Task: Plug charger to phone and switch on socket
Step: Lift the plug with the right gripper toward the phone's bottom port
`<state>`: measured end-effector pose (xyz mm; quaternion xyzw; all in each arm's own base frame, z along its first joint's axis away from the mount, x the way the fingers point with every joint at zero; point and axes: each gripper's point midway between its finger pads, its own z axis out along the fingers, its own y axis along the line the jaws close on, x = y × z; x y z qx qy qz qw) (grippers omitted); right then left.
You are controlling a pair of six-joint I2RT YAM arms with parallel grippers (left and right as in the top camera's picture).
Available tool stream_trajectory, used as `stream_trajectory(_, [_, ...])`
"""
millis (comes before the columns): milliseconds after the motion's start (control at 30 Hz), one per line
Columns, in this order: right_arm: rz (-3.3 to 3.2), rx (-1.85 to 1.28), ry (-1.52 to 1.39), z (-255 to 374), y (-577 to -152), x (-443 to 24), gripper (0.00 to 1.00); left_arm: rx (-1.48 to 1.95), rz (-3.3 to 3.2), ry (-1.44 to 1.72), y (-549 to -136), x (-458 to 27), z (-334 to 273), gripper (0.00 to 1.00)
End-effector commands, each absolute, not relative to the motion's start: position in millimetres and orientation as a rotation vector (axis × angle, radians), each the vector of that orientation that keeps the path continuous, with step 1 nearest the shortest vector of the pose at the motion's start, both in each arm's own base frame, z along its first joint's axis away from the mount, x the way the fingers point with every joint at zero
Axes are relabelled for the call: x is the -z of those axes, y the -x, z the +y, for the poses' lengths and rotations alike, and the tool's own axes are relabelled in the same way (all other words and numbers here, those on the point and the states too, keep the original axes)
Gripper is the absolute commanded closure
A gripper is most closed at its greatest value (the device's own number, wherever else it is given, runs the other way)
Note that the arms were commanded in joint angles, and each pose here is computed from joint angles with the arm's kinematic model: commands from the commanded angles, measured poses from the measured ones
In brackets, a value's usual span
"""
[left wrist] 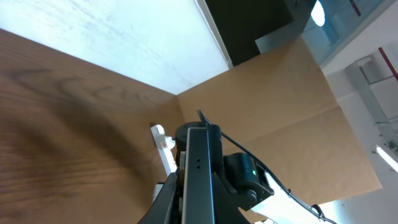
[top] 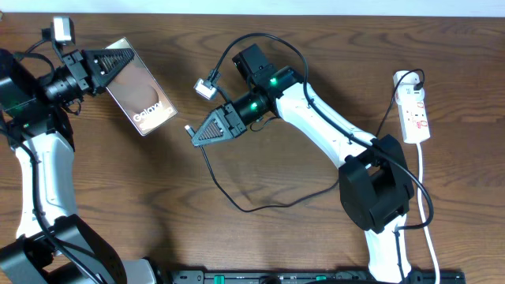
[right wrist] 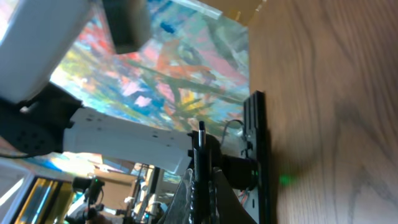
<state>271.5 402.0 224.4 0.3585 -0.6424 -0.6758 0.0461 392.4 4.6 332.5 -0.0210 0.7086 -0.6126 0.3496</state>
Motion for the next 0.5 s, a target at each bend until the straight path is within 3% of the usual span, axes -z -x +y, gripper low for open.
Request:
stream_trajectory(0, [-1.851, 2.158, -1.148, 400, -270, -243, 0.99, 1.551, 1.82, 0.023, -393, -338, 6, 0.92])
stream_trajectory(467, [-1.817, 2.205, -1.278, 408, -270, -247, 0.99, 1.495, 1.799, -0.033, -401, -339, -6, 0.93])
